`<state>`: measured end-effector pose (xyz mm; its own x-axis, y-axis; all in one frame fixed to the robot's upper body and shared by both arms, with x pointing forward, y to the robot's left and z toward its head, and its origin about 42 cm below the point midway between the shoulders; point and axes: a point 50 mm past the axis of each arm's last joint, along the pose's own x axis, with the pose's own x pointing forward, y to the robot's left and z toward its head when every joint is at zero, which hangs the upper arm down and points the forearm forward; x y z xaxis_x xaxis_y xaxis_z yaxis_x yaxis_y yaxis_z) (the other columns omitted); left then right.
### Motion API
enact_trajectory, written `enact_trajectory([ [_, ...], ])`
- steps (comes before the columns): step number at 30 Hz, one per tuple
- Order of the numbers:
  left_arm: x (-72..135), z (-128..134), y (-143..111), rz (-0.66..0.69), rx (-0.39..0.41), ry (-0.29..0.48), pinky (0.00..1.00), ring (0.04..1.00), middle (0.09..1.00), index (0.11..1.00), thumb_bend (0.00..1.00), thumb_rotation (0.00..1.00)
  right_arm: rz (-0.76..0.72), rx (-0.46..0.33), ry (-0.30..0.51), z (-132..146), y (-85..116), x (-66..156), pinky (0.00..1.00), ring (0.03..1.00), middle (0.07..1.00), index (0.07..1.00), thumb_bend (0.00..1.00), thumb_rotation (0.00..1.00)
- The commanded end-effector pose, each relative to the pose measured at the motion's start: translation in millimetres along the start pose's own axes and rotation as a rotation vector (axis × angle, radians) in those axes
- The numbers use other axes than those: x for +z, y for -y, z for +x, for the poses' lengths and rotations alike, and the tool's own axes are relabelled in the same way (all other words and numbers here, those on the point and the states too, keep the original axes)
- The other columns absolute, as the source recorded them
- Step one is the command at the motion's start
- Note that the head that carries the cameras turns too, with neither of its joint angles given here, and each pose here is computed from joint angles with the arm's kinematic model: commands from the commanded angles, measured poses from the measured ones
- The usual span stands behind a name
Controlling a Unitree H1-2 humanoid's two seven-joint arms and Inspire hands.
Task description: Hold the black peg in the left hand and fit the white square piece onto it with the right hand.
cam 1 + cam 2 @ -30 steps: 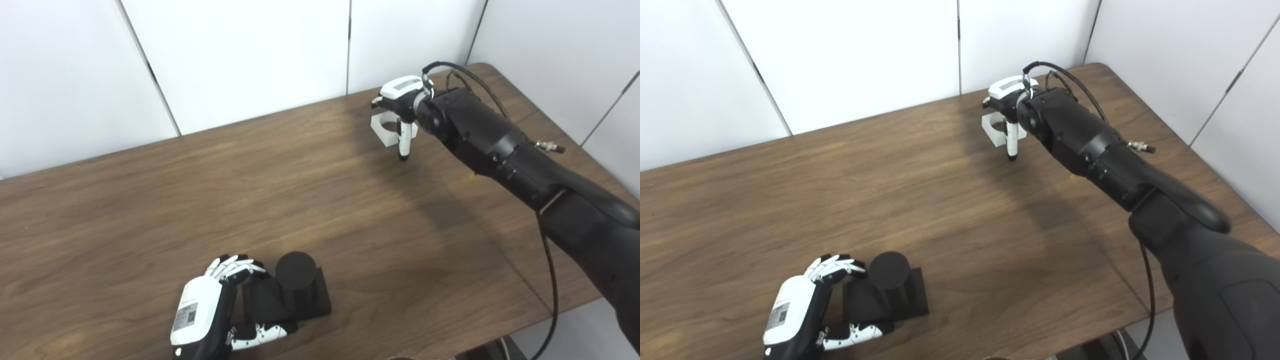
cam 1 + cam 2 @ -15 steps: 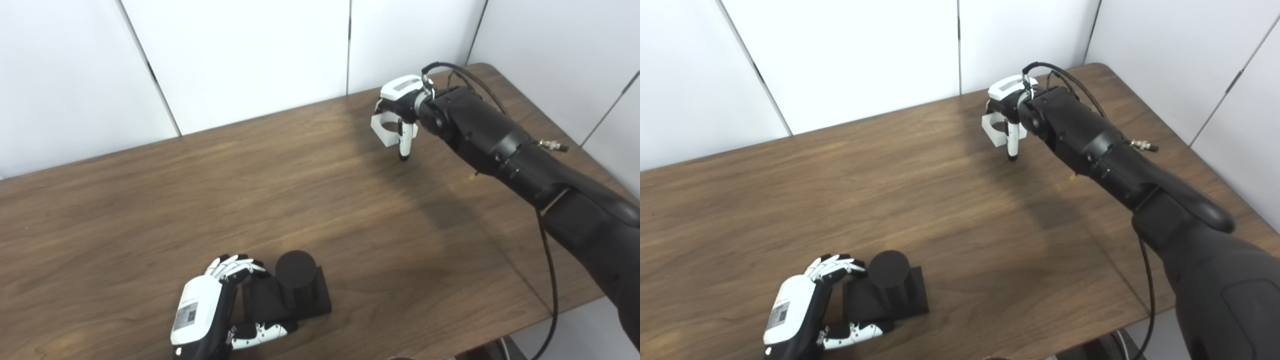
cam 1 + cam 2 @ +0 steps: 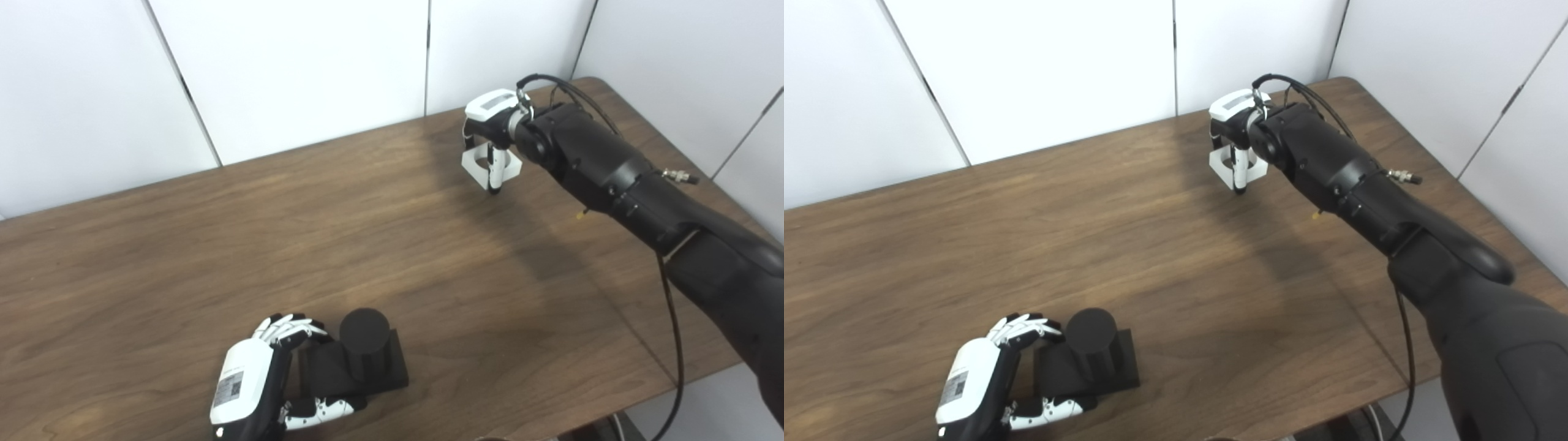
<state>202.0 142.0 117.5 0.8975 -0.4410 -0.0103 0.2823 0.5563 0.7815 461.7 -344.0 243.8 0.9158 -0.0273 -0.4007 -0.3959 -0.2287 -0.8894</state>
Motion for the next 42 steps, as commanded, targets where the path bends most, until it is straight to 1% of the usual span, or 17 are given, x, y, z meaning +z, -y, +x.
enact_trajectory([
  [1,2,-6,5,-0.008,-0.04,-0.005,0.91,0.829,0.745,0.486,0.52,0.04,0.0,-0.081,-0.016,-6,24,-18,0.87,0.932,0.859,0.506,0.56,0.15],
  [4,2,-6,5,-0.007,-0.041,-0.006,0.91,0.827,0.745,0.486,0.52,0.04,0.01,-0.103,-0.006,-6,20,-20,0.86,0.914,0.828,0.491,0.53,0.14],
  [9,3,-5,5,-0.01,-0.041,-0.007,0.91,0.826,0.745,0.486,0.52,0.04,-0.021,-0.099,-0.006,-3,12,-22,0.93,0.93,0.8,0.485,0.52,0.13],
  [13,3,-5,5,-0.009,-0.04,-0.006,0.92,0.829,0.748,0.486,0.52,0.04,-0.033,-0.109,0.007,-3,7,-24,0.95,0.926,0.788,0.483,0.52,0.13],
  [18,3,-3,6,-0.01,-0.04,-0.002,0.91,0.828,0.748,0.486,0.52,0.04,-0.035,-0.12,0.016,-4,5,-24,0.95,0.919,0.783,0.484,0.52,0.13],
  [23,4,1,10,-0.008,-0.045,-0.007,0.91,0.832,0.751,0.486,0.52,0.04,-0.048,-0.158,0.072,-10,8,-22,0.93,0.911,0.777,0.484,0.52,0.13],
  [29,6,8,17,0.002,-0.043,-0.006,0.9,0.834,0.756,0.486,0.52,0.04,-0.042,-0.216,0.144,-39,28,-9,0.91,0.918,0.782,0.486,0.52,0.13],
  [33,7,13,22,0.03,-0.045,0.003,0.9,0.835,0.759,0.486,0.52,0.04,-0.007,-0.265,0.237,-68,47,4,0.9,0.916,0.789,0.485,0.52,0.13],
  [37,9,16,25,0.047,-0.044,0.011,0.91,0.842,0.761,0.486,0.52,0.05,-0.041,-0.313,0.327,-103,67,23,0.9,0.915,0.796,0.486,0.52,0.13],
  [38,10,17,26,0.05,-0.044,0.011,0.92,0.842,0.76,0.486,0.52,0.05,-0.049,-0.319,0.341,-109,70,27,0.9,0.914,0.797,0.486,0.52,0.13],
  [42,12,21,29,0.057,-0.045,0.01,0.92,0.84,0.76,0.486,0.52,0.05,-0.052,-0.37,0.443,-138,83,46,0.93,0.916,0.792,0.485,0.52,0.13],
])
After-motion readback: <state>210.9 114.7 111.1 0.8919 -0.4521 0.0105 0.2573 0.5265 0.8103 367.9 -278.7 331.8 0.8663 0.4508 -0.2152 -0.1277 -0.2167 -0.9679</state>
